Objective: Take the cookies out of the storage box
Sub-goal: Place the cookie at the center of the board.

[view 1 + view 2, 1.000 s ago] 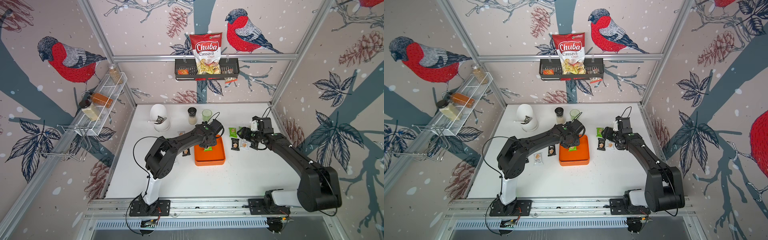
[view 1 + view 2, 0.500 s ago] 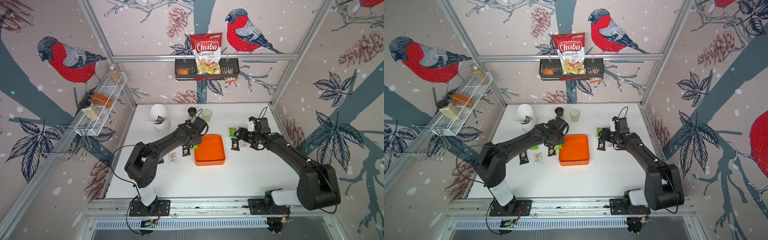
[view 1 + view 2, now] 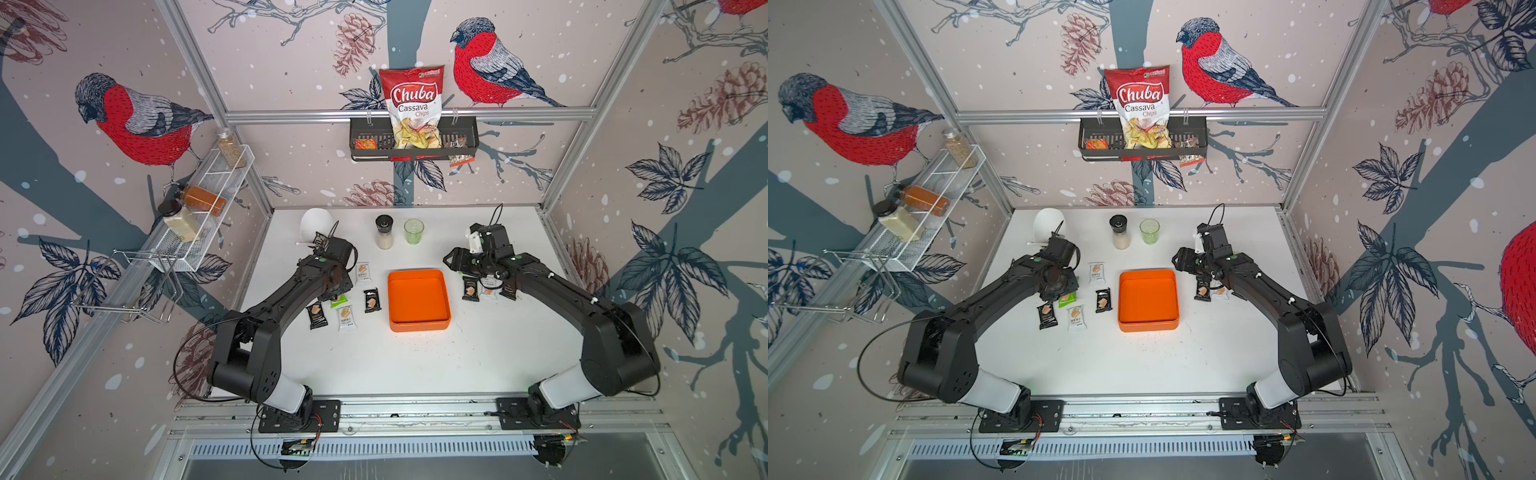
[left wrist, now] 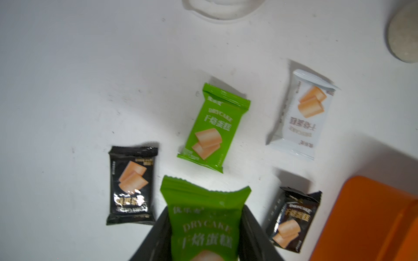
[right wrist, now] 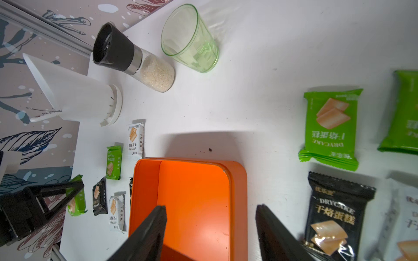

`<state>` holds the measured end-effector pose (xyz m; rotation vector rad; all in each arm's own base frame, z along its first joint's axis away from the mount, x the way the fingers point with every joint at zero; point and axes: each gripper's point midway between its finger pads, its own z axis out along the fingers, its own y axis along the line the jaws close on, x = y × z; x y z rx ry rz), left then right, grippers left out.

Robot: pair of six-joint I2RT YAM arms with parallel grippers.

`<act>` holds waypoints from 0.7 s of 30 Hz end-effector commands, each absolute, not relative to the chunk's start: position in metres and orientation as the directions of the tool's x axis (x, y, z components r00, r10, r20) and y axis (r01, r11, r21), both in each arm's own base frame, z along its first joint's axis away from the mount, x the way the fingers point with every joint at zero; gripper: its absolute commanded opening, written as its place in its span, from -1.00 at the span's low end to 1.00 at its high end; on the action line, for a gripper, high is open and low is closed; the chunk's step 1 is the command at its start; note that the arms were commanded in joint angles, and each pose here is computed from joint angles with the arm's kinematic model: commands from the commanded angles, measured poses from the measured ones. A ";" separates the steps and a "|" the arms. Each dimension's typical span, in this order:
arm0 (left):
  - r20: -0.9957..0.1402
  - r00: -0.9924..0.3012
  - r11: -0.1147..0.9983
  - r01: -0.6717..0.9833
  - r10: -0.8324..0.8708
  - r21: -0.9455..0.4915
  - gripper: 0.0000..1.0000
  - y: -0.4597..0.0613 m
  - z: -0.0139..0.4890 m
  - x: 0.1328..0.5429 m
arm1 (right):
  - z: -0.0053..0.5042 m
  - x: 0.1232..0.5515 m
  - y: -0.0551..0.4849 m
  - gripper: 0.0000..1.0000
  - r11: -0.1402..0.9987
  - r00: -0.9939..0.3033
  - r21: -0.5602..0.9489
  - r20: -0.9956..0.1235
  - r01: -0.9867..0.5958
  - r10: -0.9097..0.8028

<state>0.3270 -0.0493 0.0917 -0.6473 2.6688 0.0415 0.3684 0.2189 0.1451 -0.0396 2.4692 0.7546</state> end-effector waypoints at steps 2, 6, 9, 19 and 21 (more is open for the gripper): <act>-0.410 -0.812 0.900 -0.432 -0.415 -0.055 -0.15 -0.023 0.091 0.337 | 0.153 0.381 0.238 0.36 0.820 -0.833 0.535 -0.534 -0.204 0.141; -0.415 -0.799 0.888 -0.457 -0.436 -0.052 -0.16 0.004 0.087 0.344 | 0.150 0.386 0.260 0.36 0.805 -0.845 0.546 -0.522 -0.231 0.111; -0.423 -0.795 0.883 -0.467 -0.436 -0.032 -0.15 0.020 0.083 0.352 | 0.146 0.391 0.272 0.36 0.805 -0.855 0.545 -0.510 -0.236 0.095; -0.428 -0.827 0.905 -0.422 -0.365 0.044 -0.14 0.041 0.058 0.377 | 0.140 0.406 0.283 0.36 0.829 -0.866 0.514 -0.494 -0.222 0.074; -0.428 -0.832 0.911 -0.410 -0.354 0.044 -0.14 0.042 0.053 0.380 | 0.139 0.408 0.282 0.36 0.834 -0.866 0.507 -0.495 -0.217 0.076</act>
